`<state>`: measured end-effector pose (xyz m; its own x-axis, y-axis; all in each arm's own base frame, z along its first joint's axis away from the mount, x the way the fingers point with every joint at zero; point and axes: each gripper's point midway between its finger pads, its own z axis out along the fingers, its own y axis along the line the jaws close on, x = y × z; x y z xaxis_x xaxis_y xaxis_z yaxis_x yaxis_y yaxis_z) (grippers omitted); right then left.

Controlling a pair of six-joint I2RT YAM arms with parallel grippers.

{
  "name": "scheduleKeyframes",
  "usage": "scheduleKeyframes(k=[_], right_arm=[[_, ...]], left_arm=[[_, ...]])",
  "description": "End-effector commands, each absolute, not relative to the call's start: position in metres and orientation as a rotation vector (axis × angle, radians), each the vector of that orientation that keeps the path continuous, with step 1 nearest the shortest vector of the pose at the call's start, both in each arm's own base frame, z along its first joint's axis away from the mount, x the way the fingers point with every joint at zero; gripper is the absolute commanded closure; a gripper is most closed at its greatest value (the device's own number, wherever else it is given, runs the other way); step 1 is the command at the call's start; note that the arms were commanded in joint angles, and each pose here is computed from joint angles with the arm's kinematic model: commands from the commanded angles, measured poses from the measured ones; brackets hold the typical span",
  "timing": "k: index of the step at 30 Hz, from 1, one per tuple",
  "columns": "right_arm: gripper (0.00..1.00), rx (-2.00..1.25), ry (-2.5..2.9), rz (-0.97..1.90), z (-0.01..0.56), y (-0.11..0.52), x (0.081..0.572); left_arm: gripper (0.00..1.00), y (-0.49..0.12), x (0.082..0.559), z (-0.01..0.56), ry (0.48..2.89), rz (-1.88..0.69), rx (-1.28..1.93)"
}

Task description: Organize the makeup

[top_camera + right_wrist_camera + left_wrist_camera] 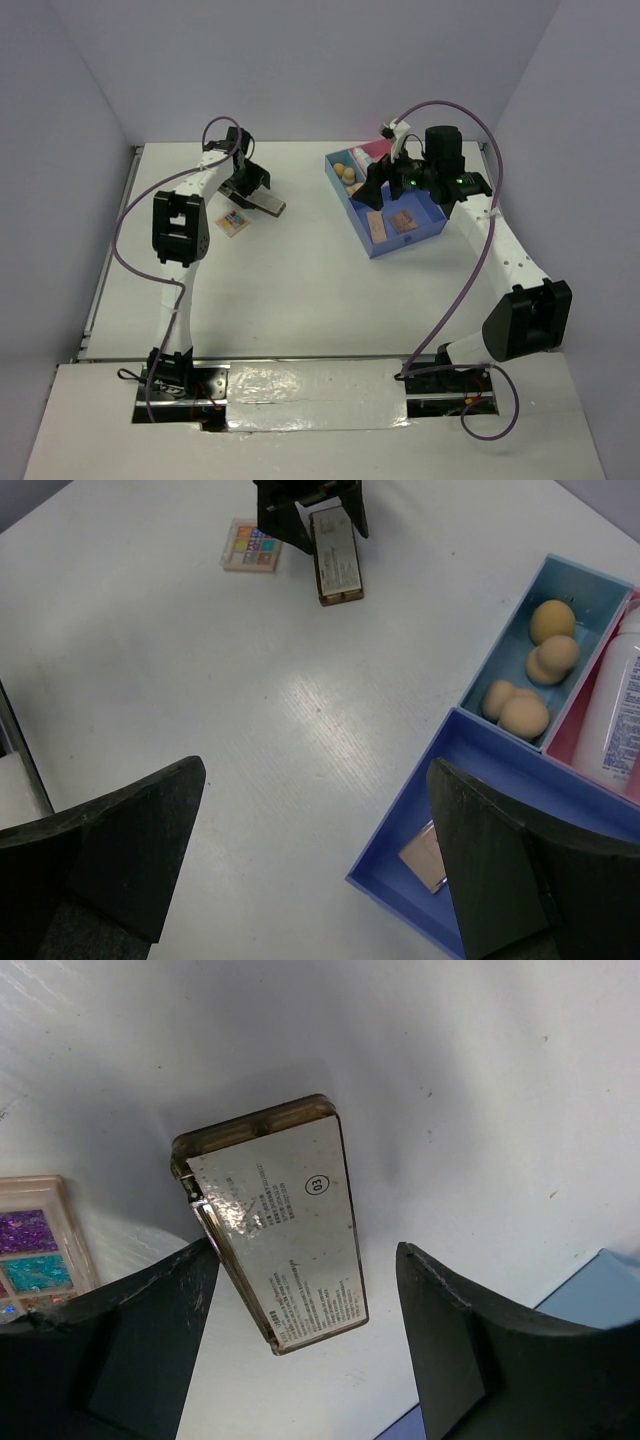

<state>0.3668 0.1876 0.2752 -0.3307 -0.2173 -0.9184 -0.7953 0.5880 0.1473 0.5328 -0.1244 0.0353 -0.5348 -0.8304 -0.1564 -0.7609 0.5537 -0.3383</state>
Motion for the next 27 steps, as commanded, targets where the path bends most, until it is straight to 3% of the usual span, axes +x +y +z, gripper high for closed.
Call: scheduleKeyframes(k=[1, 14, 19, 27], right_arm=[[0.00, -0.825, 1.804, 0.734, 0.287, 0.187, 0.371], [0.00, -0.813, 1.784, 0.713, 0.302, 0.183, 0.380], [0.00, -0.798, 1.773, 0.715, 0.309, 0.175, 0.379], [0.00, -0.797, 1.763, 0.738, 0.310, 0.173, 0.369]], left_arm=[[0.16, -0.119, 0.506, -0.011, 2.610, -0.196, -1.425], [0.13, -0.092, 0.471, -0.037, 2.722, 0.065, -1.506], [0.24, -0.087, 0.456, -0.050, 2.795, 0.120, -1.481], [0.23, -0.078, 0.440, -0.056, 2.853, 0.230, -1.440]])
